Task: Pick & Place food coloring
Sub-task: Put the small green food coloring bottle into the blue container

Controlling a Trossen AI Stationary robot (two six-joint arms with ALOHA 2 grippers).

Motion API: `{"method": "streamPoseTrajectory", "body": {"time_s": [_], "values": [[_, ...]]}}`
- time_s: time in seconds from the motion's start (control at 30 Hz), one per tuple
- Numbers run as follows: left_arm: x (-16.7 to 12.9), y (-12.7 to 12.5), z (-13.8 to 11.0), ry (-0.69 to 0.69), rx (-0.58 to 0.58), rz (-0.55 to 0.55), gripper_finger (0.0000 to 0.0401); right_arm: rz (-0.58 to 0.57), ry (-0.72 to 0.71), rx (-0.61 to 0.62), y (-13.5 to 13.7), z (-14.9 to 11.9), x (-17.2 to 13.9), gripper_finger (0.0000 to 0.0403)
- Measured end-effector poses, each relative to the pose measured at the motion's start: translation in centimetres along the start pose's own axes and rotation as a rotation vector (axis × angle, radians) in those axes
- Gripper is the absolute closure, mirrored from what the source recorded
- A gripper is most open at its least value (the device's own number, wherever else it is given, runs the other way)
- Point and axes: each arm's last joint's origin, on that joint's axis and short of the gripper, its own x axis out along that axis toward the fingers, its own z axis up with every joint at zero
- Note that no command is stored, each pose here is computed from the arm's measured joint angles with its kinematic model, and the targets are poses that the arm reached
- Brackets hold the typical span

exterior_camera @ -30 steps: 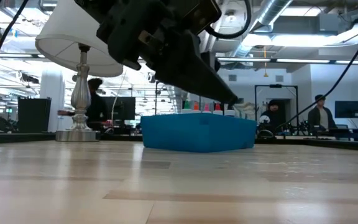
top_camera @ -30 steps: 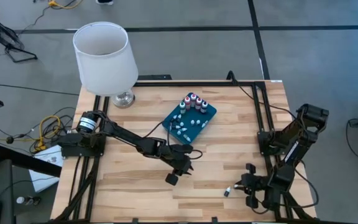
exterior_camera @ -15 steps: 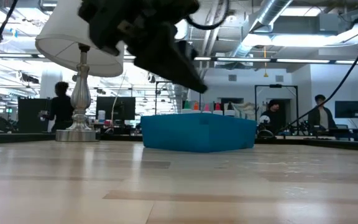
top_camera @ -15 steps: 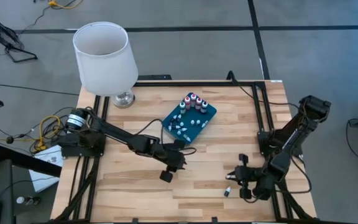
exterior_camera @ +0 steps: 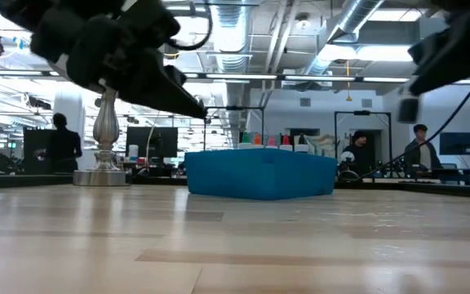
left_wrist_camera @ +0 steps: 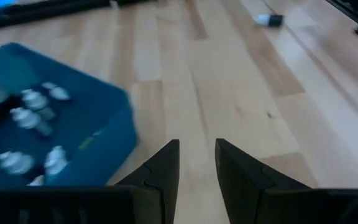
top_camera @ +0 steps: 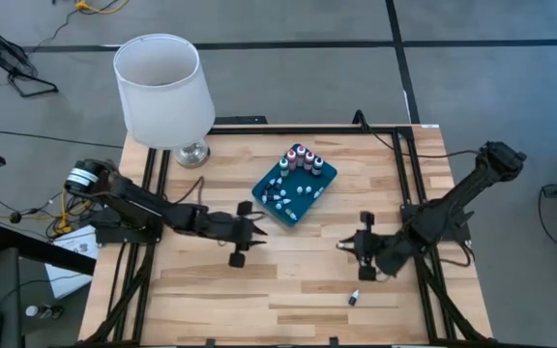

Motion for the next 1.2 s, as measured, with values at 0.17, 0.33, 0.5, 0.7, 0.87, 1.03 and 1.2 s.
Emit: {"method": "streamPoseTrajectory", "body": {"time_s": [0.17,0.33,0.5,0.7,0.87,1.03,1.2], "values": [[-1.7,0.4,-1.8,-0.056,-0.013,0.075,0.0305,-0.022,-0.005,-0.01,-2.5,1.3,0.7,0.0351],[-2.3,0.8,-2.9,-0.05,-0.017,0.146,0.0305,-0.018,-0.013,-0.028,-4.9,2.4,1.8,0.0351],[-2.2,1.3,-2.9,-0.054,-0.027,0.161,0.0305,-0.035,-0.049,-0.053,-7.4,3.4,2.8,0.0351],[-2.1,1.7,-2.9,-0.054,-0.036,0.171,0.0305,-0.085,-0.106,-0.035,-10.9,4.3,3.7,0.0351],[-2.1,1.7,-2.8,-0.055,-0.036,0.172,0.0305,-0.152,-0.145,0.037,-13.8,4.7,4.5,0.0351],[-2.1,1.7,-2.8,-0.055,-0.045,0.171,0.0305,-0.221,-0.075,0.117,-16.4,3.8,6.2,0.0351],[-2.1,1.7,-2.8,-0.056,-0.051,0.171,0.0305,-0.255,-0.005,0.184,-17.7,2.7,7.6,0.0351]]}}
